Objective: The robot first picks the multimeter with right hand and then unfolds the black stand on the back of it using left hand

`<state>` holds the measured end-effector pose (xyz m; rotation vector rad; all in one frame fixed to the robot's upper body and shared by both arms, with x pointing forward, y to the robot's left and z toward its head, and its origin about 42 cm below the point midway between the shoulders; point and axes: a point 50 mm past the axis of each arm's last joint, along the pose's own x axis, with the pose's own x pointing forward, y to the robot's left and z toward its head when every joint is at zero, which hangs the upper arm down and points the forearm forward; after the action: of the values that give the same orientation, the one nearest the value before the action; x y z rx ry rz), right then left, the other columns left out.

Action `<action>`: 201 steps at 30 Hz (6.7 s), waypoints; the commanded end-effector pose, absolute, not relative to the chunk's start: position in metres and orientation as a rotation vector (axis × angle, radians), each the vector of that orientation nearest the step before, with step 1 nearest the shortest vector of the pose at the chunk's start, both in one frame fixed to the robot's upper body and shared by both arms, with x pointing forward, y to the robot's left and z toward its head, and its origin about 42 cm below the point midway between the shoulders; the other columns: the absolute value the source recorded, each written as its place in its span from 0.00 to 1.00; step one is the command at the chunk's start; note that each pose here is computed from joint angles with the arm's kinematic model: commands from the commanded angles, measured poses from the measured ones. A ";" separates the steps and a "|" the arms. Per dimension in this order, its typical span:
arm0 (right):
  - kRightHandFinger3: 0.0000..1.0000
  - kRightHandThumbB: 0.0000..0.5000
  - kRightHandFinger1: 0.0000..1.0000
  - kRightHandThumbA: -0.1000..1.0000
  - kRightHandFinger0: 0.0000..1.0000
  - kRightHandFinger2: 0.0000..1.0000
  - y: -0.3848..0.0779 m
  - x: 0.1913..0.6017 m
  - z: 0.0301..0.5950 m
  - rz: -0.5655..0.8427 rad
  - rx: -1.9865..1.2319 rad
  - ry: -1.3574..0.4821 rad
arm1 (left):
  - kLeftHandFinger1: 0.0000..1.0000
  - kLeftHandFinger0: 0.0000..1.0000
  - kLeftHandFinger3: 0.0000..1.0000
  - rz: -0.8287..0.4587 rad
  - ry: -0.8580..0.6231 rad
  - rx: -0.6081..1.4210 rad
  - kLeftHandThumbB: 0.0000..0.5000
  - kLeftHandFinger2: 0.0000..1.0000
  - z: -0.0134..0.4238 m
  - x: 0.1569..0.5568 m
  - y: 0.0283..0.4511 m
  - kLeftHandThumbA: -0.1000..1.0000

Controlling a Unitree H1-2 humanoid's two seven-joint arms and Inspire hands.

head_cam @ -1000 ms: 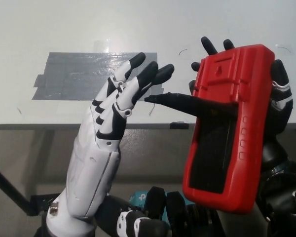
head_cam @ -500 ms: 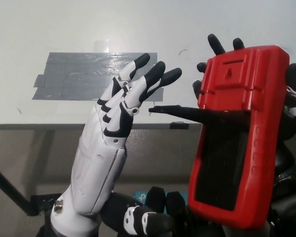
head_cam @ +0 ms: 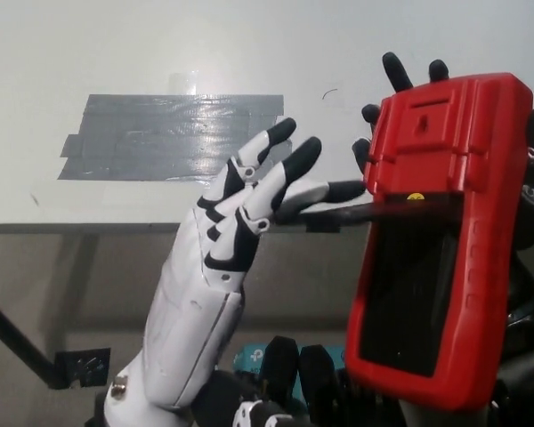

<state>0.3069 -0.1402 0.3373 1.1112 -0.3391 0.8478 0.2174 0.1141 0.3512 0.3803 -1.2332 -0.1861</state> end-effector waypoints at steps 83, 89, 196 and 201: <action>0.85 0.17 0.36 0.00 0.00 0.87 -0.129 0.316 0.379 0.859 1.325 -0.446 | 0.00 1.00 1.00 -0.112 -1.466 0.275 0.99 0.00 0.327 0.198 0.078 1.00; 0.94 0.16 0.29 0.00 0.00 0.74 -0.142 0.331 0.380 0.798 1.349 -0.429 | 0.13 1.00 1.00 -0.109 -1.474 0.299 1.00 0.12 0.333 0.196 0.086 1.00; 1.00 0.74 1.00 0.74 1.00 1.00 -0.242 0.284 0.457 0.052 -0.097 -1.220 | 1.00 1.00 1.00 -0.043 -0.661 0.457 0.49 1.00 0.210 0.314 0.240 1.00; 1.00 0.75 1.00 0.80 1.00 1.00 -0.238 0.248 0.420 0.080 -0.092 -1.196 | 1.00 1.00 1.00 -0.054 -0.617 0.435 0.46 1.00 0.203 0.313 0.244 1.00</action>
<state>0.4738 -0.2540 0.2333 -0.2611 -0.3217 -0.2087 0.2753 0.2115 0.1816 0.7446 -0.7314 -0.0828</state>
